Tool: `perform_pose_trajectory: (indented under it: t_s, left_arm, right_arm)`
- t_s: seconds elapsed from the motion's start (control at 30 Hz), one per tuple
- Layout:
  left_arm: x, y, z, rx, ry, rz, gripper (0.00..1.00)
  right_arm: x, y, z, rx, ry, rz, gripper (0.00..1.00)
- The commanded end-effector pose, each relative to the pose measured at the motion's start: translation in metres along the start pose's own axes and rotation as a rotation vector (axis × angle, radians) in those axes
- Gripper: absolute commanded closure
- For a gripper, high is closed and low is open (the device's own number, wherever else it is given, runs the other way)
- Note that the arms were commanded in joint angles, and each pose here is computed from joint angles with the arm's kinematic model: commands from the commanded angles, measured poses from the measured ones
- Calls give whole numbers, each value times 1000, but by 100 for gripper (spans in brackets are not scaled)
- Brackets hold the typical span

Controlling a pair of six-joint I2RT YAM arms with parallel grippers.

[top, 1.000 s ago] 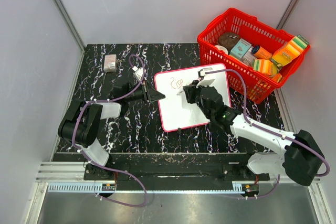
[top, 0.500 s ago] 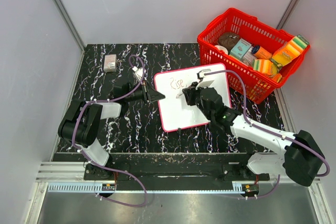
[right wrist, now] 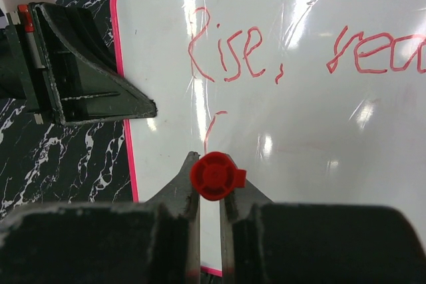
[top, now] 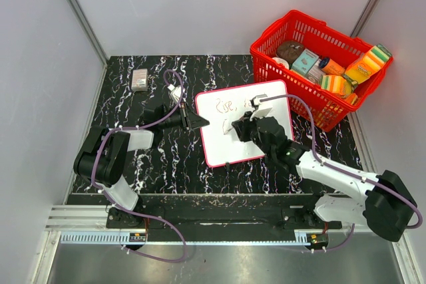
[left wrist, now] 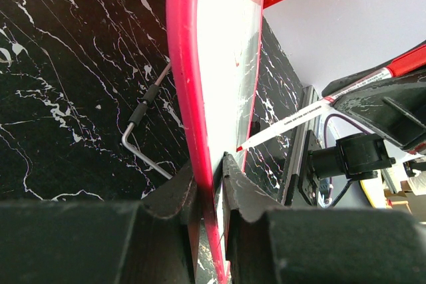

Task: Write a sentence on the whiteboard
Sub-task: Put down the whiteboard on the whiteboard stand.

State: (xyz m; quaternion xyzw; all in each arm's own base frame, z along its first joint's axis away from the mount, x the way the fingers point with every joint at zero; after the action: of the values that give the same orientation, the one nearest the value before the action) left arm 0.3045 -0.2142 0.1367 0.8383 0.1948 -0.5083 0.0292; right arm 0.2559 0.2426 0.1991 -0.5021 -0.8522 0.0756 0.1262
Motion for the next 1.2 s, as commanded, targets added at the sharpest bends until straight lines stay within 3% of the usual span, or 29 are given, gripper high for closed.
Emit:
perform_pose_trajectory:
  t_s: [0.0,0.33,0.8,1.17]
  left_arm:
    - [-13,5,-8,-16,146,36,100]
    - [-13,4,-9,-17,146,35,100]
    - [-13,4,-8,-15,144,35,100]
    - [-13,4,-8,-16,144,34,100]
  right_arm:
    - [3,-8,1,4,1,-26,100]
    - [13,-12,-47,-149,59,-61,100]
    - [11,17,-45,-109,0,13,100]
    - [-6,14,-36,-78,-48,113,100]
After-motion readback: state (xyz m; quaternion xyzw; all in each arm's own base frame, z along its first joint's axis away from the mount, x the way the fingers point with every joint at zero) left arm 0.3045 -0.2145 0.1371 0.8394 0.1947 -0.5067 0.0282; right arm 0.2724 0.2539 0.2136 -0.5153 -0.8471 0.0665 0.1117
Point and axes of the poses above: each gripper's point midway between its finger pads, its own y axis out along the fingers, its own x axis along the line the jaws close on, z = x × y, the point moved 4 cm from there along -y, back along the fingers, and after that the axes turned 12 degrees about -y, right-handed, at the moved point
